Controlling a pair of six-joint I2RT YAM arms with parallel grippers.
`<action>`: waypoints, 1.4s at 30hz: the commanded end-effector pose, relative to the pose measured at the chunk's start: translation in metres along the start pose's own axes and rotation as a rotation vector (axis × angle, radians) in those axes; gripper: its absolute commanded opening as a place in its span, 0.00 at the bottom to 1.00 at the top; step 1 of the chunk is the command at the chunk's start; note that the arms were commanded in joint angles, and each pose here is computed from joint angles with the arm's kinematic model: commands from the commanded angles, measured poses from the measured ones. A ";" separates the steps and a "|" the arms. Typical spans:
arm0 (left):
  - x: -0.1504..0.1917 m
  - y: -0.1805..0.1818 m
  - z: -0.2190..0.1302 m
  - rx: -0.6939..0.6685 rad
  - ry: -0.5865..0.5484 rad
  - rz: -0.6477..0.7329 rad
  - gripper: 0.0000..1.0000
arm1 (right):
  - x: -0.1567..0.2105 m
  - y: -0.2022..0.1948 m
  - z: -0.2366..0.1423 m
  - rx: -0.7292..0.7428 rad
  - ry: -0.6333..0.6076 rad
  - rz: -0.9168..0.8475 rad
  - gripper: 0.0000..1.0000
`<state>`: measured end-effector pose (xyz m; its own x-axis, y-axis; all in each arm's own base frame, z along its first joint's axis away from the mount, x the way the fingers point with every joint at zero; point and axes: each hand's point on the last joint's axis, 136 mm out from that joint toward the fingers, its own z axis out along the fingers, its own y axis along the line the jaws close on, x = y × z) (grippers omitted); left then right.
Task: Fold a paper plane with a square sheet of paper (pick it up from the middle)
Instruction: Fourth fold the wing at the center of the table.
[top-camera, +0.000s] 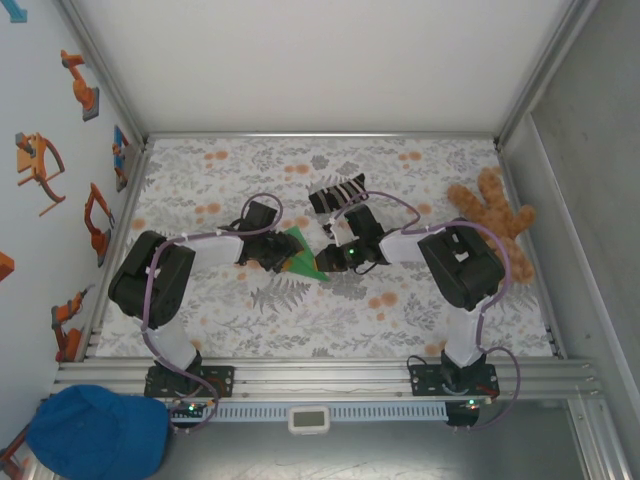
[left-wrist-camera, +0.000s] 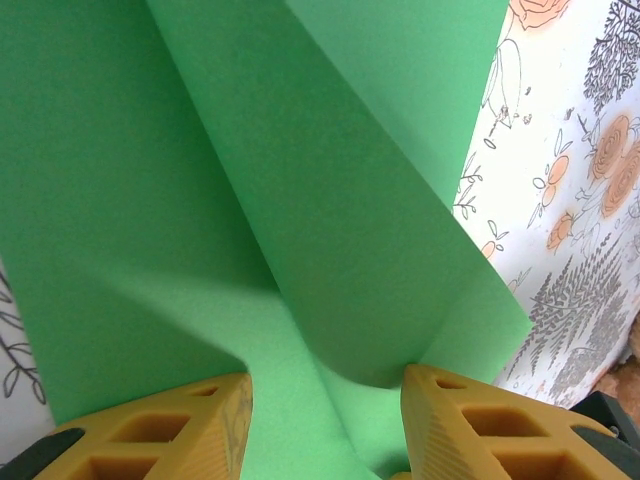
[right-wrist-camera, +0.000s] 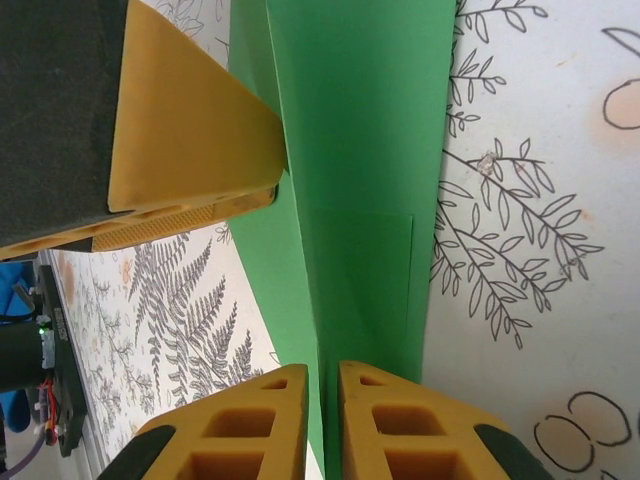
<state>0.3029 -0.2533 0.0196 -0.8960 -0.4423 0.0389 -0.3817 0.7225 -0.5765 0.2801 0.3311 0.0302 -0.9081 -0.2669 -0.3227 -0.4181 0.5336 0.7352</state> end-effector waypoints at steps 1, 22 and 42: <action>0.012 0.074 0.013 -0.258 0.028 -0.082 0.44 | 0.000 0.003 -0.005 -0.009 0.003 0.008 0.14; 0.011 0.066 0.016 -0.243 0.038 -0.061 0.41 | 0.008 -0.008 0.005 -0.023 0.046 0.055 0.07; 0.014 0.073 0.020 -0.270 0.063 -0.075 0.46 | 0.007 -0.011 0.004 0.004 0.047 0.042 0.13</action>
<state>0.3029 -0.2551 0.0185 -0.8966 -0.4374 0.0696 -0.3993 0.7303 -0.5544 0.2773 0.3300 0.0251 -0.9182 -0.2732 -0.2867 -0.3915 0.5165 0.7616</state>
